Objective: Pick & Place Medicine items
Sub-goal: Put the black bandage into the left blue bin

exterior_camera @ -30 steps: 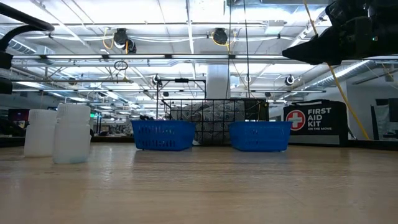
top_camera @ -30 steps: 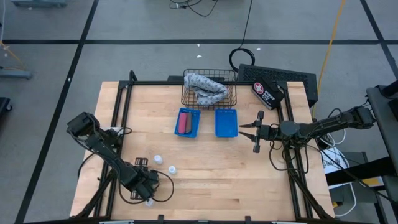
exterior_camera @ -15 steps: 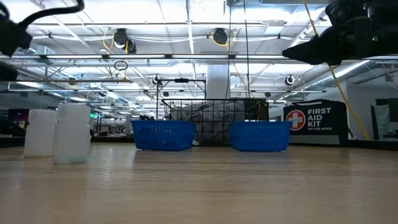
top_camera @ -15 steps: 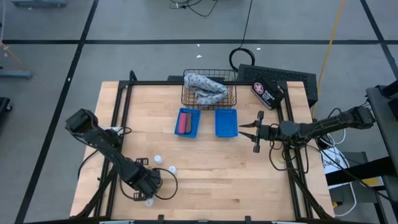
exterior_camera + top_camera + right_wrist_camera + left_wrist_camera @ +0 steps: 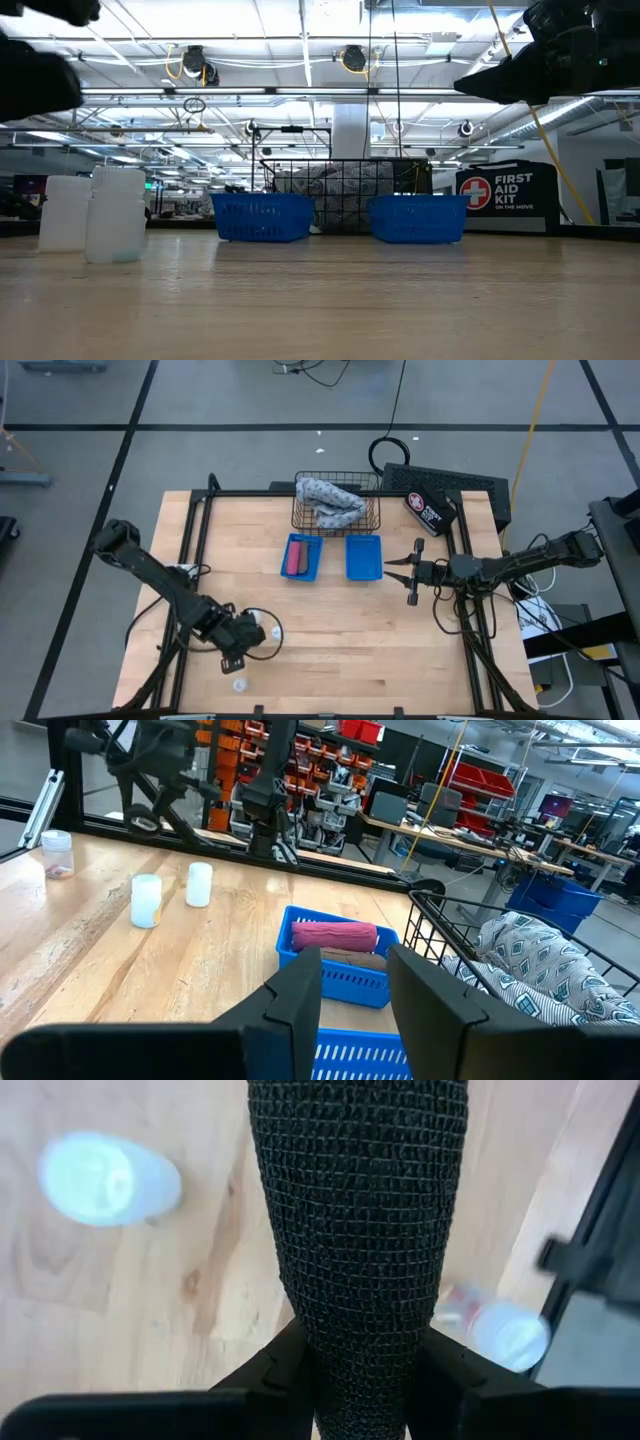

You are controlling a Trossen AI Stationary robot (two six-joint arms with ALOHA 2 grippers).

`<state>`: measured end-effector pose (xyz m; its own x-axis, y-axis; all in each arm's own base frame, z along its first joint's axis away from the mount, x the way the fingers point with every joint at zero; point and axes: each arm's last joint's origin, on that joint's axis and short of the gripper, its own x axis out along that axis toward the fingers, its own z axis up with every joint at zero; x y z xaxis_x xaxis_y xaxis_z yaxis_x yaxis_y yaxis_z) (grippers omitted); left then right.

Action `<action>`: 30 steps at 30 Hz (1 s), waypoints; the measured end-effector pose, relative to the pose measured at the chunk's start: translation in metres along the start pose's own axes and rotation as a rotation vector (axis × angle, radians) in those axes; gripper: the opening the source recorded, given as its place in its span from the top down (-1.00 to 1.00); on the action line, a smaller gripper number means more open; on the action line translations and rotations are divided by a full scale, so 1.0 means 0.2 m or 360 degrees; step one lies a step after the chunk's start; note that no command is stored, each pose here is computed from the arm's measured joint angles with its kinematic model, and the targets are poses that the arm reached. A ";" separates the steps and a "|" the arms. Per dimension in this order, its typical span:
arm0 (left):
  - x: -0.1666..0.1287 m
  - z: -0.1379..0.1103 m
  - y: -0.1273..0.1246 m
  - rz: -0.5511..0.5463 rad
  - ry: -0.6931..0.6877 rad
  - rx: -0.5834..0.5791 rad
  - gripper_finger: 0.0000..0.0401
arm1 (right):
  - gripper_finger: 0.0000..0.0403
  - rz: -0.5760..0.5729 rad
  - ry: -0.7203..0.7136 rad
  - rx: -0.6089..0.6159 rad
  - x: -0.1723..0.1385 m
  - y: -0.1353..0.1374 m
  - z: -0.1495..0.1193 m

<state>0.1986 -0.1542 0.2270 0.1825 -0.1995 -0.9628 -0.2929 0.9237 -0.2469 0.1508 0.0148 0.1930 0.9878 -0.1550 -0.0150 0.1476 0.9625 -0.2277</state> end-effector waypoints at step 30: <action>-0.12 0.46 0.34 0.0056 -0.0736 -0.0788 0.35 | 0.48 -0.0002 -0.0010 -0.0004 0.00 0.00 0.00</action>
<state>0.2608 -0.0559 0.2426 0.5154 0.0901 -0.8522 -0.6814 0.6461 -0.3437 0.1508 0.0148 0.1937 0.9879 -0.1550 -0.0084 0.1489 0.9617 -0.2302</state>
